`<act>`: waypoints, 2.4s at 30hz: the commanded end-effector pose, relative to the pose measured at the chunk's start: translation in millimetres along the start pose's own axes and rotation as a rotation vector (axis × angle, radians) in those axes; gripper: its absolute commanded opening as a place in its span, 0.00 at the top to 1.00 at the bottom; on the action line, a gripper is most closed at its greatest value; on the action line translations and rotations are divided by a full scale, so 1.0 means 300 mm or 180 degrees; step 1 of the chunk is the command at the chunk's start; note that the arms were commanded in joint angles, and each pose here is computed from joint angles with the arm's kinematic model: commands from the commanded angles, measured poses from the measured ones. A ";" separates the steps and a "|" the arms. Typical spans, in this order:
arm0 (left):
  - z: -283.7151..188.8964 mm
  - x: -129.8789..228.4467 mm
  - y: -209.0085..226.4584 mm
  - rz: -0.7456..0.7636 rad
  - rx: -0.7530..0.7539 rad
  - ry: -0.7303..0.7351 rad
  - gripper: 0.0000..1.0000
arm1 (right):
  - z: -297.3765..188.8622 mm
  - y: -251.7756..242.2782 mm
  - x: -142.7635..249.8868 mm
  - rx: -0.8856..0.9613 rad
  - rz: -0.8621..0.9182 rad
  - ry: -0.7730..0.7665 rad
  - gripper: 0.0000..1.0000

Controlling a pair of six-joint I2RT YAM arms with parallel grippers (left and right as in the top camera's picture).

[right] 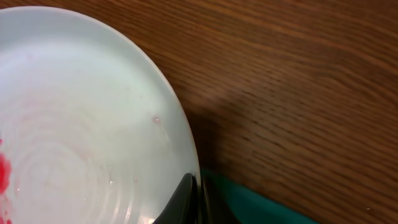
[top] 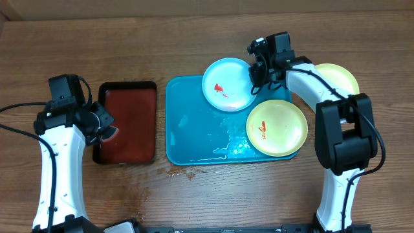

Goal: Clean dirty plates on tray and stack at the side
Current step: 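Drag the white plate toward the blue tray's center with the right gripper, then move the left gripper's sponge from the black tray onto the white plate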

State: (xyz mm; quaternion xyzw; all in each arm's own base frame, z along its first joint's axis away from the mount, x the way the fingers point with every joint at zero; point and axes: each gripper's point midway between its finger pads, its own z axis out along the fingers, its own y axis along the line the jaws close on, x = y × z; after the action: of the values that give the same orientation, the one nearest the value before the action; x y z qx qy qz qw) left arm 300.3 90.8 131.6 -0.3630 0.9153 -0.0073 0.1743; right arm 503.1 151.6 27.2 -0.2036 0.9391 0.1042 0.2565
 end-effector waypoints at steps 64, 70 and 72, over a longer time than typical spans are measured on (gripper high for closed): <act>-0.084 0.055 -0.481 0.1062 0.1534 0.0209 0.96 | -0.078 0.302 0.208 -0.0100 0.1050 0.0878 0.96; -0.096 0.197 -0.659 0.1409 0.1655 0.0226 0.96 | -0.036 0.297 0.283 -0.0092 0.1052 0.0923 0.96; -0.094 0.227 -0.696 0.1405 0.1623 0.0195 0.96 | -0.035 0.292 0.286 -0.0055 0.1044 0.0922 0.96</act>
State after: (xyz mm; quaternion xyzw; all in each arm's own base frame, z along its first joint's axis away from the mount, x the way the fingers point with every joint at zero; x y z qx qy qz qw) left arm 382.4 -91.1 169.4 -0.0869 0.9448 -0.2147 0.2316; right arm 406.2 206.5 10.7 -0.0681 0.9810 0.1406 0.1153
